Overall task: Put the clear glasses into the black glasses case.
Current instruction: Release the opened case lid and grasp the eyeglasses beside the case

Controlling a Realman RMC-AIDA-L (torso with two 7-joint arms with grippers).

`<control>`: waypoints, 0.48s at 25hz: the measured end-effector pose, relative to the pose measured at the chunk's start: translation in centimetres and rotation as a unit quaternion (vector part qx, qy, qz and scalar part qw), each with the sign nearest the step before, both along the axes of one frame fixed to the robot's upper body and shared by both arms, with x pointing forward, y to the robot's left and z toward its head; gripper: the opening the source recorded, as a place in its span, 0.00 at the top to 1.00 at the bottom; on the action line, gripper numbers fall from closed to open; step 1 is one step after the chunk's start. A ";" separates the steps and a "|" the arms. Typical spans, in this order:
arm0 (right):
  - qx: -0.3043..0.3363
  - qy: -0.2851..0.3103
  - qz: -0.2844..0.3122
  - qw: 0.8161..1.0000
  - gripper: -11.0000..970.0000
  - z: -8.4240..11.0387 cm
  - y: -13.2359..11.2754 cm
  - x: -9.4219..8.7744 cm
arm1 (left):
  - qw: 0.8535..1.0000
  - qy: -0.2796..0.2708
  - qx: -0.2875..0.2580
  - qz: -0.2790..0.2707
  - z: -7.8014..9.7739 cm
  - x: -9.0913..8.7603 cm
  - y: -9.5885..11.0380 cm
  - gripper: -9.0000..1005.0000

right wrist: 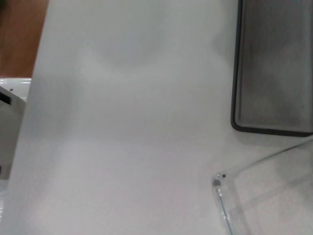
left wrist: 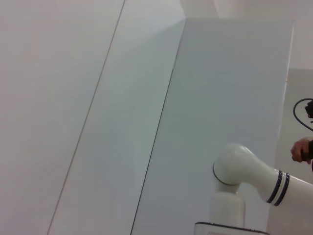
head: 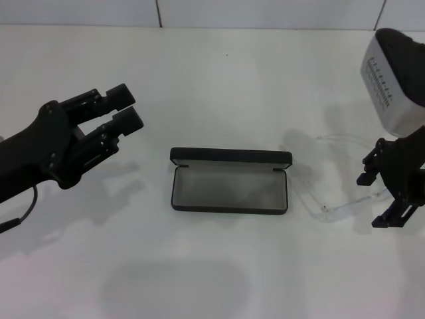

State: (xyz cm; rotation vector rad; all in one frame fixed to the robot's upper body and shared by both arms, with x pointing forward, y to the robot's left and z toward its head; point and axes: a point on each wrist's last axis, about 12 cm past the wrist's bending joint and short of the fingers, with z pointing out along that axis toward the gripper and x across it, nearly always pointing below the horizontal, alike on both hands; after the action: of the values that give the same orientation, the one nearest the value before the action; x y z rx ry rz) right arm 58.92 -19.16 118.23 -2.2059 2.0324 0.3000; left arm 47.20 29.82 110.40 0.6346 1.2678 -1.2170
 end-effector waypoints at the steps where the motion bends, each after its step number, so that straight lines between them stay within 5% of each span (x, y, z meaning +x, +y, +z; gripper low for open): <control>1: 0.000 -0.001 0.000 1.000 0.25 -0.2 0.0 0.1 | 1.000 0.001 0.000 0.000 0.0 0.0 0.0 0.62; 12: -0.020 -0.009 -0.001 1.000 0.27 -1.9 0.2 0.6 | 1.000 0.005 -0.001 0.003 -0.1 -0.2 0.2 0.63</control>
State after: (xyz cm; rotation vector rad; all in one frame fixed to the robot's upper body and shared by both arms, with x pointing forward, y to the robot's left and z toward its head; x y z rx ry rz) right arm 59.52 -18.99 116.32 -2.2219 2.0476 0.2394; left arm 46.97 30.02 110.27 0.6237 1.2763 -1.2184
